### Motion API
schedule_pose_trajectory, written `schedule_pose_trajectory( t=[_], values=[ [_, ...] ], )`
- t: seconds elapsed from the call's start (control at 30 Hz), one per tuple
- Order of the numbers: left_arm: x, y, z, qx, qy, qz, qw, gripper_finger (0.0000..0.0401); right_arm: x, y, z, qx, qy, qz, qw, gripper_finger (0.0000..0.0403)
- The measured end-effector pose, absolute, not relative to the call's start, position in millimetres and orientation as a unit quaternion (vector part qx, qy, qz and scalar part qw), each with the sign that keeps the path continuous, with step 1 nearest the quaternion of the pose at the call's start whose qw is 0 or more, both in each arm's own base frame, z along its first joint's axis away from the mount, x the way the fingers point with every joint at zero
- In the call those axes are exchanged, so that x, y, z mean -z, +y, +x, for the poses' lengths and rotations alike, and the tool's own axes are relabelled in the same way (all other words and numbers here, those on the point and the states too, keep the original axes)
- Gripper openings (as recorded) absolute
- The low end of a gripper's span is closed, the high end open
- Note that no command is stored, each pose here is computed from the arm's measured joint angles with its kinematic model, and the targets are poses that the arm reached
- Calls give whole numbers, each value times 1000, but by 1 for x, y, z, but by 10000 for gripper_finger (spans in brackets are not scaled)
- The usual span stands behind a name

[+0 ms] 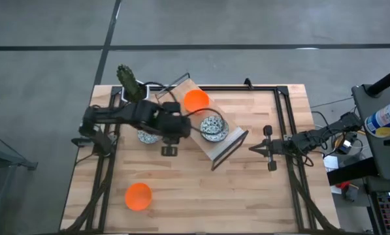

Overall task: Pick & Place Mini bowls
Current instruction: Stack the blue patterned bowl on top of the blue patterned bowl on the shelf

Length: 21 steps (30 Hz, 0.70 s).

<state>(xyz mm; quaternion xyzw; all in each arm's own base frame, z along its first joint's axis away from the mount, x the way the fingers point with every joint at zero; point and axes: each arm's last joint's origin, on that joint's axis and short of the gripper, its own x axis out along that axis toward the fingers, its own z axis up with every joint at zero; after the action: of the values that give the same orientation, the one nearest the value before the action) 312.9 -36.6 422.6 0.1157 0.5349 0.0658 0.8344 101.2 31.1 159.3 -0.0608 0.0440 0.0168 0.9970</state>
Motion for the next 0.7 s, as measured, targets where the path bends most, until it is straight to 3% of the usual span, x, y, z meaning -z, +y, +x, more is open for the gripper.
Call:
schedule_pose_trajectory(
  t=[0.27, 0.5, 0.7],
  values=[
    [-402, -35, 252, -109, 555, 64, 822, 137, -159, 31, 101, -17, 44, -59, 997, 8],
    [-338, -29, 229, -148, 530, 37, 834, 137, -159, 31, 101, -17, 44, -58, 997, 8],
    [-281, -25, 219, -154, 555, 46, 816, 137, -159, 31, 101, -17, 44, -59, 997, 8]
  ],
)
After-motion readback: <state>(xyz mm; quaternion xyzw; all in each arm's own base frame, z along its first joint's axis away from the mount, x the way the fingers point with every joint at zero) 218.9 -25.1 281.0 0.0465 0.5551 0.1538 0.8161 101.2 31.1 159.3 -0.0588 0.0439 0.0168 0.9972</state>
